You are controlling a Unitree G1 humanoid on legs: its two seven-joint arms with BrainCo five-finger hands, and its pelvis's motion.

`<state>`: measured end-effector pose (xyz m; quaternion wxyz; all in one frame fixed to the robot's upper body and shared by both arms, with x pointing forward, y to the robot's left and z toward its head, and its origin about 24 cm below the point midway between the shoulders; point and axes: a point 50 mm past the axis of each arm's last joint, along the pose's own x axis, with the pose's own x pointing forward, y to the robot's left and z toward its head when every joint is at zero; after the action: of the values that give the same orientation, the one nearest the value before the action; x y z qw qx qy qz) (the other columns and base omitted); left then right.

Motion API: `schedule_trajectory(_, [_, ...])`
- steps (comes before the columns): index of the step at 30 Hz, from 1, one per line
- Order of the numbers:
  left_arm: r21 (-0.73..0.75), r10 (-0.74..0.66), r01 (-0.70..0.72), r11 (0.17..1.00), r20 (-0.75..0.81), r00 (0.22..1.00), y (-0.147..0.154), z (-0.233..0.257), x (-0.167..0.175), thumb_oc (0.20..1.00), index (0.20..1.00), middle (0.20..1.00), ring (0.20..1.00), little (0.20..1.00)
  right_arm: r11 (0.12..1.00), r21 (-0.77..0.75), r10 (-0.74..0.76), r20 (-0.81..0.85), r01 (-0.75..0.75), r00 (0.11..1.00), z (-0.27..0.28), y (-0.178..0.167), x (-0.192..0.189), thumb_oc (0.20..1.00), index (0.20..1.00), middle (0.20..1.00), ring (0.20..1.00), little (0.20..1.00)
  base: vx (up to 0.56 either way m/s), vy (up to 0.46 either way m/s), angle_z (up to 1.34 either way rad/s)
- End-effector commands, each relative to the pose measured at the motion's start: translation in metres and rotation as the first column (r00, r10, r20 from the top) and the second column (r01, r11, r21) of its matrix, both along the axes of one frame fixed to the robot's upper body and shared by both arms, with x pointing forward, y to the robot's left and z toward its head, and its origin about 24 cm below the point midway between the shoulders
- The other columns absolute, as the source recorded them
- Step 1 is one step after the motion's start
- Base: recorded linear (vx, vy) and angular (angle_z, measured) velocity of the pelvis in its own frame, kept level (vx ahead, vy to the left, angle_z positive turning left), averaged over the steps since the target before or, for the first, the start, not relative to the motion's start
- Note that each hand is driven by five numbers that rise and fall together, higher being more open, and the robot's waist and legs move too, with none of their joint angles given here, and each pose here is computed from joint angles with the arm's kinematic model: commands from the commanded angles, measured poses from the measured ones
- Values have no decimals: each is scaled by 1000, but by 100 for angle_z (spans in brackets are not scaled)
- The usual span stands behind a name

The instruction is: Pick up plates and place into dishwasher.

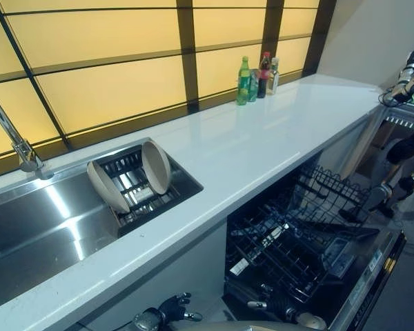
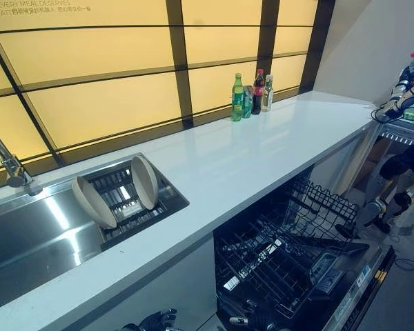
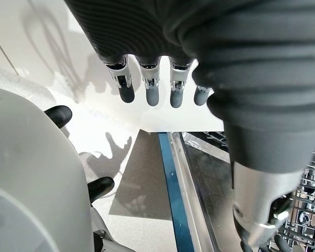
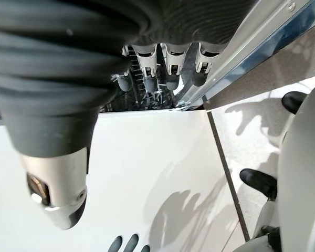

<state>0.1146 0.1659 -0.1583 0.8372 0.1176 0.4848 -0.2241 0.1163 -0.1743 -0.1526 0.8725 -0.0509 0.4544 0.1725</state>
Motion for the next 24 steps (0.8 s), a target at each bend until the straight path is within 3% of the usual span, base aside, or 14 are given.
schedule_trajectory(1, [-52, -49, 57, 997, 147, 988, -15, 15, 39, 1000, 1000, 1000, 1000, 1000, 999, -5, 32, 79, -31, 996, 10, 12, 37, 1000, 1000, 1000, 1000, 1000, 0, 0, 0])
schedule_trajectory(14, [-89, -57, 70, 994, 148, 987, -17, 17, 40, 1000, 1000, 1000, 1000, 1000, 997, 48, 60, 70, -63, 996, 11, 15, 37, 1000, 1000, 1000, 1000, 1000, 0, 0, 0])
schedule_trajectory(16, [-100, -60, 77, 992, 159, 986, -17, 18, 40, 1000, 1000, 1000, 1000, 1000, 996, 28, 84, 122, -88, 989, 14, 16, 41, 1000, 1000, 1000, 1000, 1000, 0, 0, 0])
schedule_trajectory(20, [-225, -11, 65, 972, 231, 973, -15, 31, 54, 1000, 1000, 1000, 1000, 1000, 979, 144, 117, 192, -145, 974, 30, 19, 58, 1000, 1000, 1000, 1000, 1000, -11, -25, 0])
schedule_trajectory(24, [-334, -33, 162, 929, 359, 933, -6, 66, 78, 1000, 1000, 1000, 1000, 1000, 939, 204, 194, 350, -277, 916, 68, 15, 80, 1000, 1000, 1000, 1000, 1000, -47, -59, 0])
